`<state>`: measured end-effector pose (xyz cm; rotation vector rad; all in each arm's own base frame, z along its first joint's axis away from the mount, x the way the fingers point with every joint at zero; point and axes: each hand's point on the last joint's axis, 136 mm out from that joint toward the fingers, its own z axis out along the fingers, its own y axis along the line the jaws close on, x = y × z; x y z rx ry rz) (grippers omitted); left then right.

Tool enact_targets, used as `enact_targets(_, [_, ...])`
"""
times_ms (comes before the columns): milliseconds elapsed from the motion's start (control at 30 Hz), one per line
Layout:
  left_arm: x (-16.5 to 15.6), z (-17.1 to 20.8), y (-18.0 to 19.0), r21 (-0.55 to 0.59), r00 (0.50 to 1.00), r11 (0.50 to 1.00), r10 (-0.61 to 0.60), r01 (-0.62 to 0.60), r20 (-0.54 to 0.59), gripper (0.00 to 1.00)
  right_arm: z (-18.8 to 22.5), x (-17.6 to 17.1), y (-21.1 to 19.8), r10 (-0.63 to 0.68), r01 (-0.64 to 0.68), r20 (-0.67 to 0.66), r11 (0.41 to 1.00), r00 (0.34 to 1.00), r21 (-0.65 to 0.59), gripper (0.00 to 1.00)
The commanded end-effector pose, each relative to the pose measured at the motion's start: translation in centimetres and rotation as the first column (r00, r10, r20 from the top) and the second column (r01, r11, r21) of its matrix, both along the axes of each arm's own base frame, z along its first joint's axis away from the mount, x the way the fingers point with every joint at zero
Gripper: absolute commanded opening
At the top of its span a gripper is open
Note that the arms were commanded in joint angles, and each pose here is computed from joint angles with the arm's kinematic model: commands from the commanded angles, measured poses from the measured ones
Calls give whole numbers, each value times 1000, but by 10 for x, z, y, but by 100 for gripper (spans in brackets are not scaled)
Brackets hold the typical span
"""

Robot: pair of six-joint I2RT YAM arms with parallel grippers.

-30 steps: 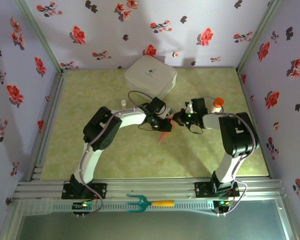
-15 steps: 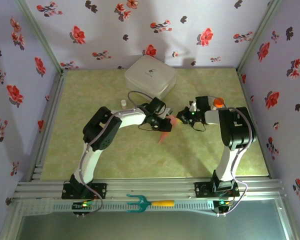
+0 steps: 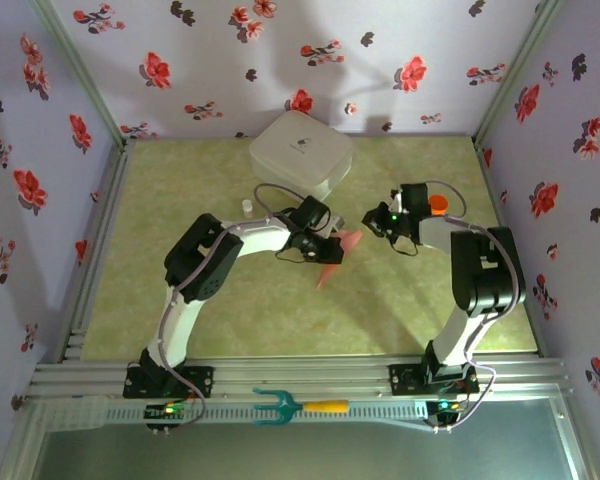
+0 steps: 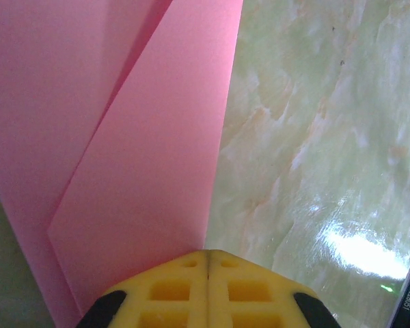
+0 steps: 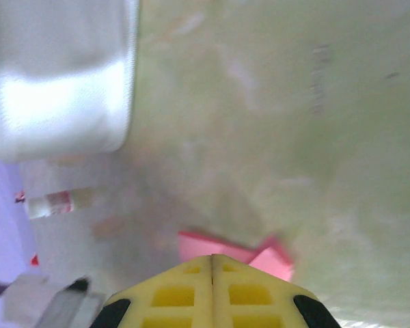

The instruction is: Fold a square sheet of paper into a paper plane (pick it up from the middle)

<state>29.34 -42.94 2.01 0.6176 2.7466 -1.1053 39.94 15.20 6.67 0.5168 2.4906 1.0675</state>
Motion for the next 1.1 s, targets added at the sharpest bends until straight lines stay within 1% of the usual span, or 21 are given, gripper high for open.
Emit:
enact_targets(0, [-19, -24, 19, 97, 997, 995, 17, -10, -73, 1, -6, -24, 21, 59, -58, -40, 998, 997, 21, 6])
enact_targets(167, [-19, -21, 19, 89, 997, 996, 22, -16, -68, 1, -21, -41, 38, 98, -95, -65, 994, 993, 55, 5])
enact_targets(233, [-19, -21, 18, 87, 997, 996, 20, -14, -72, 1, -26, -46, 47, 157, -151, -80, 986, 984, 75, 5])
enact_targets(267, [-19, -21, 18, 87, 997, 996, 20, -13, -74, 1, -31, -48, 47, 168, -163, -96, 985, 981, 62, 5])
enact_targets(333, [-19, -20, 18, 85, 997, 996, 19, -13, -73, 1, -41, -48, 42, 157, -155, -113, 987, 981, 32, 5])
enact_targets(467, [-19, -16, 17, 80, 998, 997, 18, -12, -68, 1, -57, -50, 39, 147, -147, -157, 989, 977, 15, 4])
enact_targets(600, [-18, -3, 15, 64, 998, 998, 14, -11, -55, 4, -73, -55, 29, 115, -124, -190, 992, 975, -36, 0])
enact_targets(667, [-16, 9, 13, 45, 999, 999, 13, -11, -39, 5, -75, -57, 26, 107, -118, -196, 992, 975, -44, 0])
enact_targets(800, [-13, 37, 9, 2, 1000, 1000, 16, -16, -2, 10, -76, -56, 26, 103, -114, -201, 992, 974, -47, 0])
enact_targets(900, [-18, 52, 8, -18, 1000, 1000, 4, -4, 13, 13, -75, -56, 26, 101, -113, -201, 993, 974, -46, 0])
enact_targets(967, [-24, 57, 7, -31, 1000, 999, -16, 16, 5, 13, -75, -56, 25, 98, -110, -204, 993, 974, -50, 0])
enact_targets(1067, [-35, 49, 9, -12, 999, 999, -43, 43, -26, 13, -76, -57, 24, 96, -109, -206, 993, 974, -55, 0])
